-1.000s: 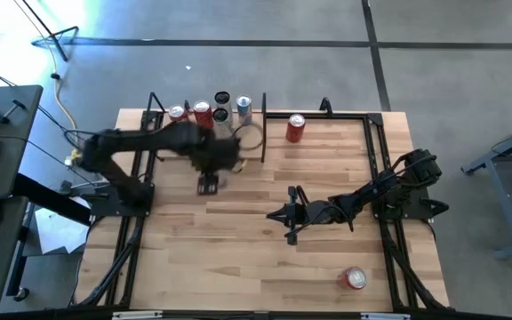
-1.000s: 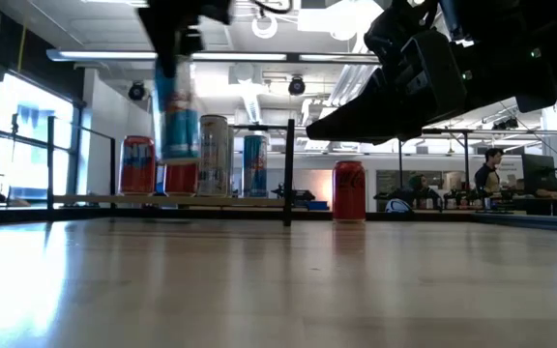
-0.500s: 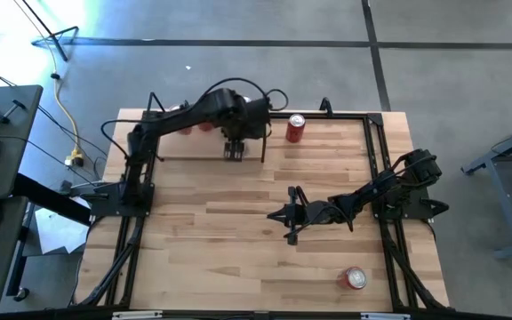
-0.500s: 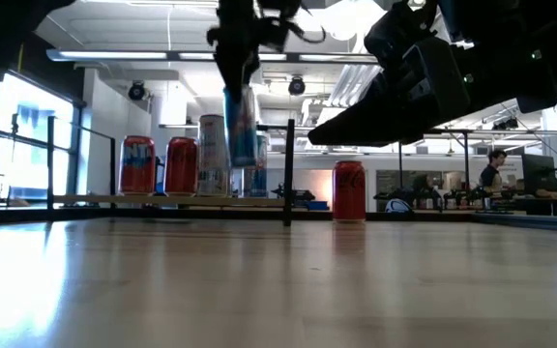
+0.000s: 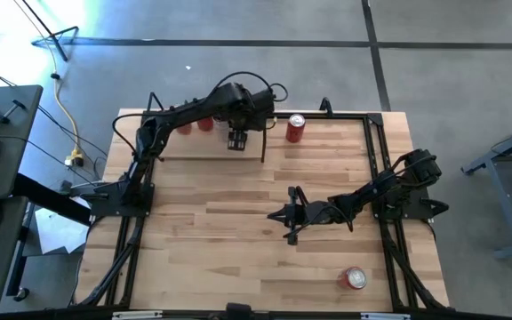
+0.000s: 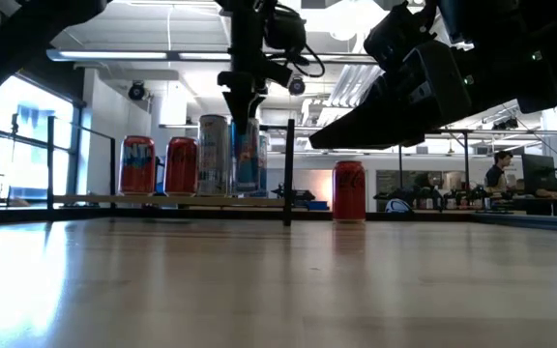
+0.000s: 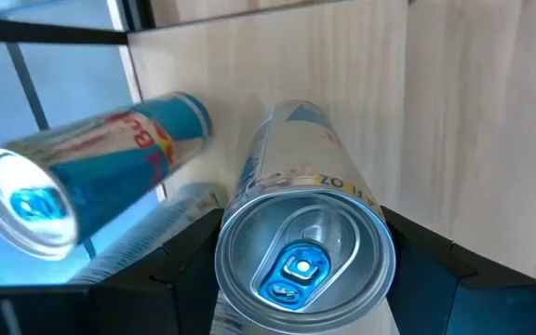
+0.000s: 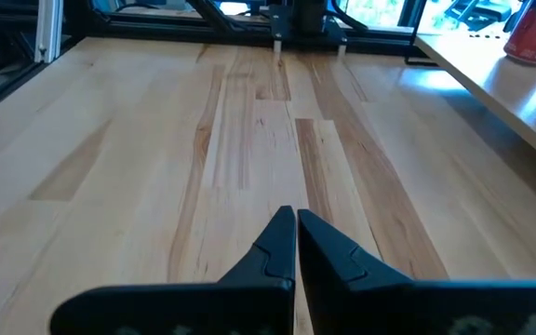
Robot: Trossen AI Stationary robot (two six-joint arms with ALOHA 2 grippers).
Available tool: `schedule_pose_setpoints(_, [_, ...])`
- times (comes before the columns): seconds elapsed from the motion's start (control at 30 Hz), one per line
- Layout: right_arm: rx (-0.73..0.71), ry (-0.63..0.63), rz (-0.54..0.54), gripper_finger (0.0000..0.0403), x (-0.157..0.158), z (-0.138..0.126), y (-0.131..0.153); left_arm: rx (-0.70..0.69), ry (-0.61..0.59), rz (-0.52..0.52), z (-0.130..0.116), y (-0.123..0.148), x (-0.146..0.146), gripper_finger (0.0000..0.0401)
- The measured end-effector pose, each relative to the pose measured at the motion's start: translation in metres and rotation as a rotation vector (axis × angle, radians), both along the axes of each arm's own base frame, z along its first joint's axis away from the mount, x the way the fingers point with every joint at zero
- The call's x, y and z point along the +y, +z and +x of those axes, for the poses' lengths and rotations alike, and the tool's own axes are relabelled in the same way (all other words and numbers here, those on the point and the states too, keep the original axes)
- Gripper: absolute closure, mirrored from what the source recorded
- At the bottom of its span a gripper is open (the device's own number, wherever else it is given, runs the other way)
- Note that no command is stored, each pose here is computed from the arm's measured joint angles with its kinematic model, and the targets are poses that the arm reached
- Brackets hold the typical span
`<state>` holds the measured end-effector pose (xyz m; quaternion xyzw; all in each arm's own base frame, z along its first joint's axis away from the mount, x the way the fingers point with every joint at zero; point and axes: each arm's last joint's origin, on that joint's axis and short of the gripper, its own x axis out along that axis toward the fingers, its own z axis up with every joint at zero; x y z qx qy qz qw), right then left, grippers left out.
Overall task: Place canned beverage on shelf
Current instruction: Put the blue soda can on the shelf aligned with the other blue soda can
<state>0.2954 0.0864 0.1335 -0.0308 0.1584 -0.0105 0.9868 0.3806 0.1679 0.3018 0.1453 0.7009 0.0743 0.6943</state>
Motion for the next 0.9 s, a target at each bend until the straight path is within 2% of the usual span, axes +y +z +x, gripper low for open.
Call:
schedule_pose_setpoints(0.17, [0.003,0.0,-0.001,0.0403,0.0,0.0,0.0,-0.041,0.009,-0.028,-0.001,0.0,0.009,0.0176])
schedule_pose_setpoints(0.37, [0.003,0.0,-0.001,0.0403,0.0,0.0,0.0,-0.047,0.017,-0.012,-0.001,-0.001,0.014,0.0125])
schedule_pose_setpoints(0.67, [0.004,0.0,-0.002,0.0403,0.0,0.0,0.0,-0.062,0.017,0.009,0.001,-0.001,0.015,0.0119])
schedule_pose_setpoints(0.9, [0.004,0.0,-0.002,0.0403,0.0,0.0,0.0,-0.043,0.024,0.09,0.002,0.0,0.017,0.0118])
